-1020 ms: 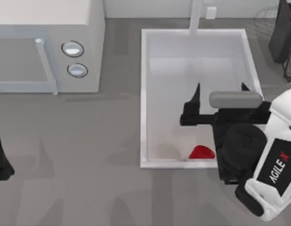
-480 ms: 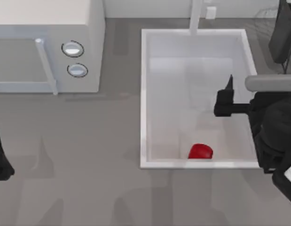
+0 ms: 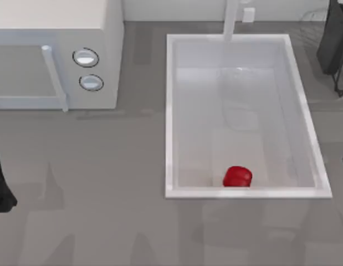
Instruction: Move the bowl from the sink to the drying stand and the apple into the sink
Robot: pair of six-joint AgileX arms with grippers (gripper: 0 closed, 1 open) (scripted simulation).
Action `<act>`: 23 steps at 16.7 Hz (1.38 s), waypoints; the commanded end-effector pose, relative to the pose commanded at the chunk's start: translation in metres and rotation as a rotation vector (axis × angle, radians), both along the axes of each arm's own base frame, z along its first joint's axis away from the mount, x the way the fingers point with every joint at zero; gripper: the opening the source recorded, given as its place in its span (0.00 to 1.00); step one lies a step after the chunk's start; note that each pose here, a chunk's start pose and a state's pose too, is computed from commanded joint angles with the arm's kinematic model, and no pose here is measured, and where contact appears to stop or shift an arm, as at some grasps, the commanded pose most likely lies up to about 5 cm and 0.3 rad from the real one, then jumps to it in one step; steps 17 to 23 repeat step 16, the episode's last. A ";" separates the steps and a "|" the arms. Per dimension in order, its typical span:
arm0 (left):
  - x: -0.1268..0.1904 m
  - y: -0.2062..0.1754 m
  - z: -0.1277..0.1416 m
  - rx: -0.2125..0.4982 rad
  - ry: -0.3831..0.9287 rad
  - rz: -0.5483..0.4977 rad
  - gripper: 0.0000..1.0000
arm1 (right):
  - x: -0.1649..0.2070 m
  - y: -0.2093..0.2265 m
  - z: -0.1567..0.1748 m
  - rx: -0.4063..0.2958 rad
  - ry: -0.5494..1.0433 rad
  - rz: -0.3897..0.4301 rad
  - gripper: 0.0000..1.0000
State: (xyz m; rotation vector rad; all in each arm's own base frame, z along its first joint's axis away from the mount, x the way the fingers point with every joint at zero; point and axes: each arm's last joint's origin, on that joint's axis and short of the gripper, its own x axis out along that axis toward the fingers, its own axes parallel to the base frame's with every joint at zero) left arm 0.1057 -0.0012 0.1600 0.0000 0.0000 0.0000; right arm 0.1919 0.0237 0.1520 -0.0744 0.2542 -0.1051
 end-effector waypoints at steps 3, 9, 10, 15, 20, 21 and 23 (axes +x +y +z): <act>0.000 0.000 0.000 0.000 0.000 0.000 1.00 | -0.038 -0.017 0.000 0.019 -0.014 0.009 1.00; 0.000 0.000 0.000 0.000 0.000 0.000 1.00 | -0.077 -0.025 -0.001 0.059 -0.149 0.066 1.00; 0.000 0.000 0.000 0.000 0.000 0.000 1.00 | -0.080 -0.025 0.001 0.064 -0.176 0.077 1.00; 0.000 0.000 0.000 0.000 0.000 0.000 1.00 | -0.086 -0.025 0.008 0.074 -0.254 0.105 1.00; 0.000 0.000 0.000 0.000 0.000 0.000 1.00 | -0.086 -0.025 0.008 0.074 -0.254 0.105 1.00; 0.000 0.000 0.000 0.000 0.000 0.000 1.00 | -0.086 -0.025 0.008 0.074 -0.254 0.105 1.00; 0.000 0.000 0.000 0.000 0.000 0.000 1.00 | -0.086 -0.025 0.008 0.074 -0.254 0.105 1.00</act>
